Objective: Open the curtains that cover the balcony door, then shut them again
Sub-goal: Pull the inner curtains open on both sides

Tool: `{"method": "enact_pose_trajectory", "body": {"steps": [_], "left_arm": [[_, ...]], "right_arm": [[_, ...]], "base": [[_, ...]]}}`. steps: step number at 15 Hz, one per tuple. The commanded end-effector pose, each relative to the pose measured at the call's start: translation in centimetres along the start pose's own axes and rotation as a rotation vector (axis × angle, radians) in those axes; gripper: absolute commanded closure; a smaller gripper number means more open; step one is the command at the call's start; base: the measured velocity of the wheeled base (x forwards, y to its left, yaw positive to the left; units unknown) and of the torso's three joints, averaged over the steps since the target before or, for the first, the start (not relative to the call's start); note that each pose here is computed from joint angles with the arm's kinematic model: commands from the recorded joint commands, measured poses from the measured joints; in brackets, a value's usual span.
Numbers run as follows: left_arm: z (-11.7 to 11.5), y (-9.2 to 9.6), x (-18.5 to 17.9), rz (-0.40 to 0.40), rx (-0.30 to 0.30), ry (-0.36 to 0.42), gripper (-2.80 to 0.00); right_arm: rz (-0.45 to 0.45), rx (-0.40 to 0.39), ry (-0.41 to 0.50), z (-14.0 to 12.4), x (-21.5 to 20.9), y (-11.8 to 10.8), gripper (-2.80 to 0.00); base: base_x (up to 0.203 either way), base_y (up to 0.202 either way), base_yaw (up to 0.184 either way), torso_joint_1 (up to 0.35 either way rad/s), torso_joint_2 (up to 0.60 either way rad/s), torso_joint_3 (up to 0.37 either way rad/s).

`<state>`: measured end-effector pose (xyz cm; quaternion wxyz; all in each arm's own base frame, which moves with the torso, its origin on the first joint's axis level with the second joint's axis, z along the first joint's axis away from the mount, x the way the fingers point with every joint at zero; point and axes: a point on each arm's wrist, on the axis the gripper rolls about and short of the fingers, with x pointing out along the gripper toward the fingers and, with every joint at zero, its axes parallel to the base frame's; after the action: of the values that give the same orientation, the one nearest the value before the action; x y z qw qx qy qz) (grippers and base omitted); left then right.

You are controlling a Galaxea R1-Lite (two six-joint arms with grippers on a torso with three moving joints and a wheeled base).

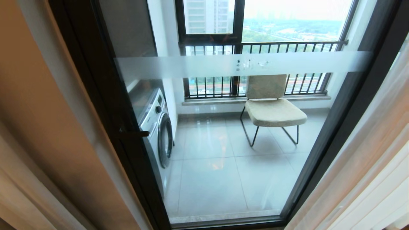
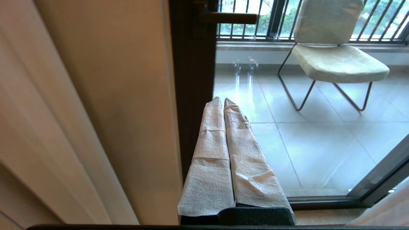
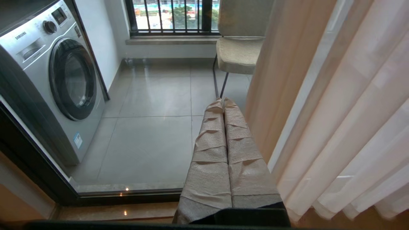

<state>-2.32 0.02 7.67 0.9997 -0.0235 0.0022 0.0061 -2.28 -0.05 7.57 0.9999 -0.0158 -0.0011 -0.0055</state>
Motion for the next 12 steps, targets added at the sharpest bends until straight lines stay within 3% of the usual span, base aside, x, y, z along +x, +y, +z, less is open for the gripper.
{"method": "enact_pose_trajectory", "body": {"steps": [1, 12], "left_arm": [[0.0, 0.0, -0.02, 0.0, -0.001, -0.003, 0.0], [0.0, 0.0, -0.02, 0.0, -0.001, -0.003, 0.0]], "right_arm": [[0.0, -0.001, 0.0, 0.01, 0.0, 0.0, 0.0], [0.0, -0.001, 0.001, 0.0, 0.0, 0.0, 0.0]], "base": [[0.0, -0.184, 0.004, -0.002, 0.0, -0.002], [0.0, -0.192, -0.001, 0.001, 0.0, 0.004]]}}
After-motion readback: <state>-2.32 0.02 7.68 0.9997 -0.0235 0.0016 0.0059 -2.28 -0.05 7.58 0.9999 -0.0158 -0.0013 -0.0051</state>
